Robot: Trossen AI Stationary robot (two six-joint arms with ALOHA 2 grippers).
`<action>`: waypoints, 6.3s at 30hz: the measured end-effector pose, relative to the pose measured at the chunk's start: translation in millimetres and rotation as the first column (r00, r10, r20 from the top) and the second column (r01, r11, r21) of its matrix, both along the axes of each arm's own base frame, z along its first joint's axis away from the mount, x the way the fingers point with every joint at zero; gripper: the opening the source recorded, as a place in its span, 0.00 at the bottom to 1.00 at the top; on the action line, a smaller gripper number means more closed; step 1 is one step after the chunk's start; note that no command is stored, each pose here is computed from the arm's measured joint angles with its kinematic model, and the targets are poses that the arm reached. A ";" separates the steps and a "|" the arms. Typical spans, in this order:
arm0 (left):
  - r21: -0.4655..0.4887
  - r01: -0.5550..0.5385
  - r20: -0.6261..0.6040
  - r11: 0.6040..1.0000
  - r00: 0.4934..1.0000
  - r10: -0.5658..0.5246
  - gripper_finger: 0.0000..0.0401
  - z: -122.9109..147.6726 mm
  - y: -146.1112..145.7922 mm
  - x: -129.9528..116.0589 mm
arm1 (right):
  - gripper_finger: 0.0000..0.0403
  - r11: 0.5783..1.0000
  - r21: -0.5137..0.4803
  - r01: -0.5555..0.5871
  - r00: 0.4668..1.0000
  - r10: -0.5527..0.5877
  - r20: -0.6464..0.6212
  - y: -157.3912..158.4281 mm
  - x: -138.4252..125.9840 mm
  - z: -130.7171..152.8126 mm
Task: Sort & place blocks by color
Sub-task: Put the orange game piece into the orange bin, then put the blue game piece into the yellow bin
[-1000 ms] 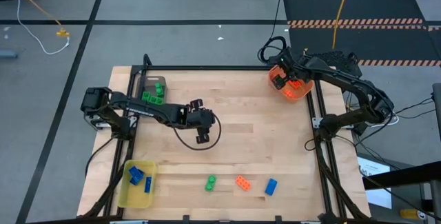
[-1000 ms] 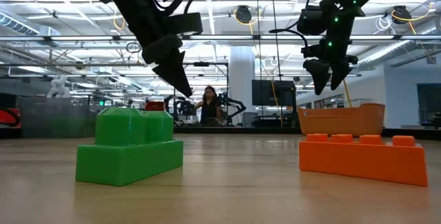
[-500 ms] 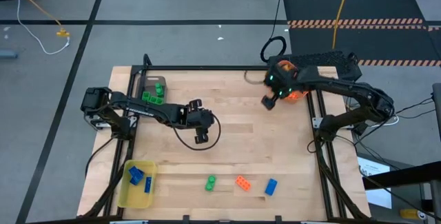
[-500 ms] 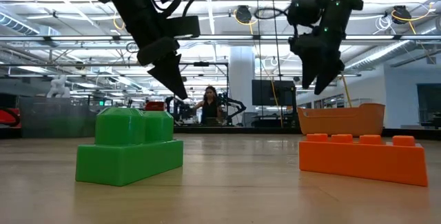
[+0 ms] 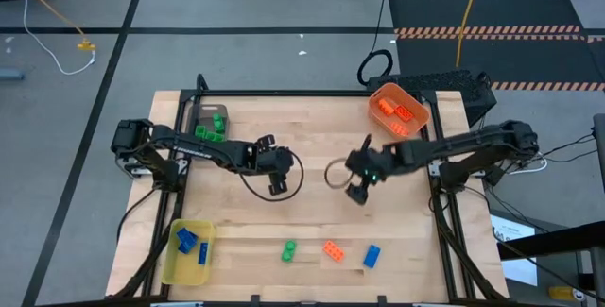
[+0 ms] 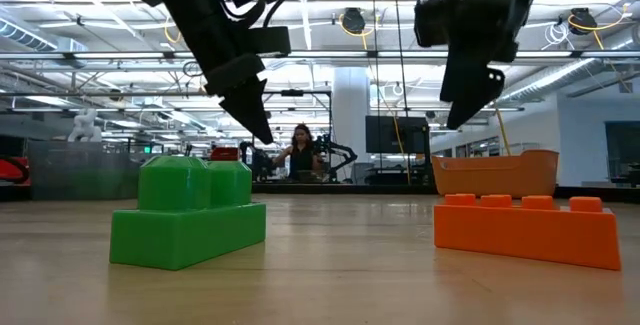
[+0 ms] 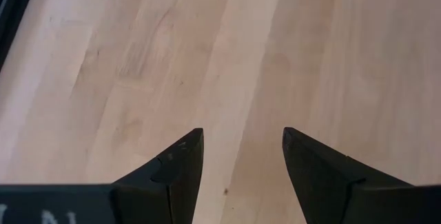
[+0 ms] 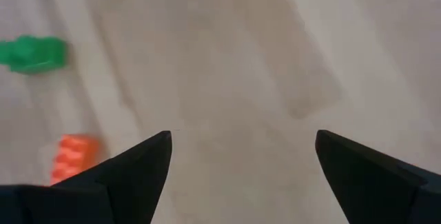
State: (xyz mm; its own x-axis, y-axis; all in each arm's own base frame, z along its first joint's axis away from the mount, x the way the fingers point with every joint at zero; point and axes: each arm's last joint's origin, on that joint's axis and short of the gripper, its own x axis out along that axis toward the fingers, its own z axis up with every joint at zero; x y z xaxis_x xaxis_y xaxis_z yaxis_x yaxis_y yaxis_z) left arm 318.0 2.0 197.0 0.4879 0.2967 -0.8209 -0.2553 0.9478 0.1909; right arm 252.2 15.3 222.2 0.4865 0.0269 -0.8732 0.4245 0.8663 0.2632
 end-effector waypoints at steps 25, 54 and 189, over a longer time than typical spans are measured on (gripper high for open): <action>-0.033 -0.028 -0.014 0.999 1.000 0.027 0.50 -1.7 -9.2 -2.9 | 0.86 0.981 -0.040 -0.192 0.969 0.183 -0.166 152.8 70.2 -24.3; -0.020 0.023 -0.061 1.000 0.998 -0.024 0.50 -3.6 -20.3 -6.9 | 0.63 0.966 -0.198 -0.166 0.942 0.096 -0.321 173.6 66.8 -79.8; -0.191 0.428 0.369 0.883 0.865 -0.340 0.50 20.9 -156.7 -11.1 | 0.80 0.395 -0.208 -0.895 0.423 0.900 -0.107 155.4 -54.8 -46.7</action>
State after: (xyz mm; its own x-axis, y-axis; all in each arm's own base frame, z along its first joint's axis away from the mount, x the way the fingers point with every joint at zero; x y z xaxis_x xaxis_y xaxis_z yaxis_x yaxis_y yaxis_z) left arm 306.9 -154.6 217.9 0.7632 -0.1689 -0.6237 0.1350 0.9856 -0.1017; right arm 197.4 170.7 175.5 0.3080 0.2885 -0.9066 -0.6338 0.7729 0.0306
